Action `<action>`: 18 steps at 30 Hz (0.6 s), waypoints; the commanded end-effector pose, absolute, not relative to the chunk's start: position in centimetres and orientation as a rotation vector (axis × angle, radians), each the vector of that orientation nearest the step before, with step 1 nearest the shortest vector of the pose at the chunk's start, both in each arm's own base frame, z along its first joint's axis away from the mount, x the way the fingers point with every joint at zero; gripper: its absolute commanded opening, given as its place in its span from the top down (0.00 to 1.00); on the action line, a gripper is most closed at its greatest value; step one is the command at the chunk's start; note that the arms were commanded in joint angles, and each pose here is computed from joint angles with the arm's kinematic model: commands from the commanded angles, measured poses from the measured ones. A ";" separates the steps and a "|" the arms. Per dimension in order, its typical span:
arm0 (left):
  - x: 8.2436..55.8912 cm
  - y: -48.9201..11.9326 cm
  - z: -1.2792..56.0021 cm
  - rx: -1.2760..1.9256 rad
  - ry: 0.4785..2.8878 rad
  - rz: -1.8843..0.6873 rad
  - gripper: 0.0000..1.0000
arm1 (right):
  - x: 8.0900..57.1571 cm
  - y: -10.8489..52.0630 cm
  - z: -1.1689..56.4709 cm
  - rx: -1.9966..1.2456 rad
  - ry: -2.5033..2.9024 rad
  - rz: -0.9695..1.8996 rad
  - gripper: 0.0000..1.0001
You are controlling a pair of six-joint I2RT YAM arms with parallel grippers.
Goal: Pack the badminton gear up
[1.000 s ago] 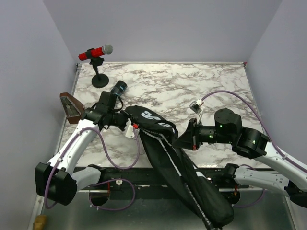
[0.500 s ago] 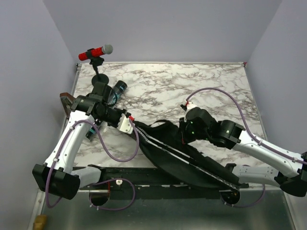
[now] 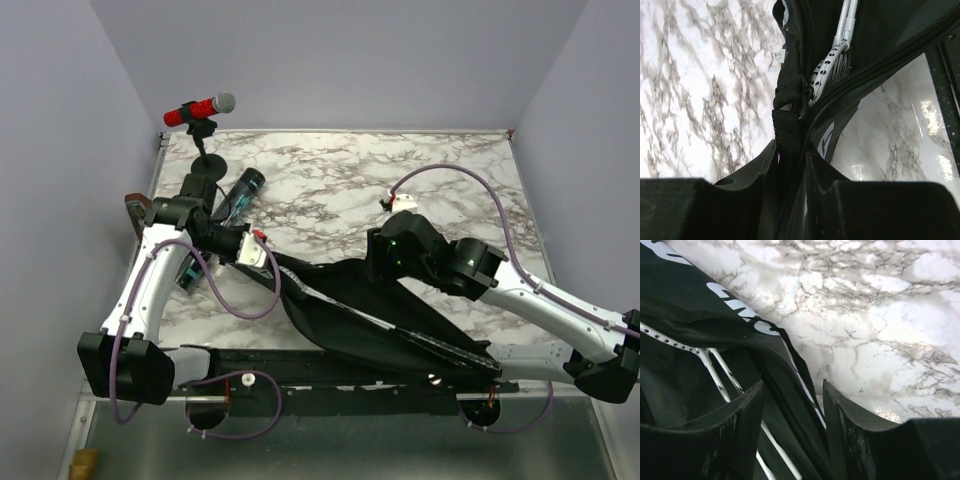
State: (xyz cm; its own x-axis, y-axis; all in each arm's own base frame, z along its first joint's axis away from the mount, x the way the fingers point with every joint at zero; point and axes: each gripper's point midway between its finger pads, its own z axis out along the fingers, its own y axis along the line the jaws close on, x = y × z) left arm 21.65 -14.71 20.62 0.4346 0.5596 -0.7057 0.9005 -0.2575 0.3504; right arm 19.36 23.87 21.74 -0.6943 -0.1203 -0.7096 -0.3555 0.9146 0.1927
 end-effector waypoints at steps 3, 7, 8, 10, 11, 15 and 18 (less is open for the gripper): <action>17.8 -9.7 18.3 1.869 1.568 -0.756 0.87 | 20.3 21.7 24.6 -0.267 2.228 0.358 0.40; 18.6 -8.3 18.1 1.853 1.615 -0.700 0.91 | 19.6 20.3 24.5 -0.253 2.242 0.335 0.35; 18.8 -7.9 18.1 1.841 1.632 -0.692 0.92 | 19.4 20.0 24.6 -0.251 2.243 0.331 0.34; 19.2 -7.4 18.5 1.821 1.651 -0.682 0.95 | 19.2 19.4 25.3 -0.240 2.238 0.327 0.32; 19.5 -7.4 18.9 1.808 1.651 -0.675 0.95 | 19.1 19.1 25.9 -0.235 2.232 0.335 0.31; 19.3 -8.1 19.9 1.764 1.623 -0.673 0.96 | 18.4 19.1 27.7 -0.229 2.206 0.407 0.30; 18.1 -9.7 20.6 1.774 1.560 -0.699 0.99 | 17.9 21.7 26.5 -0.276 2.243 0.514 0.29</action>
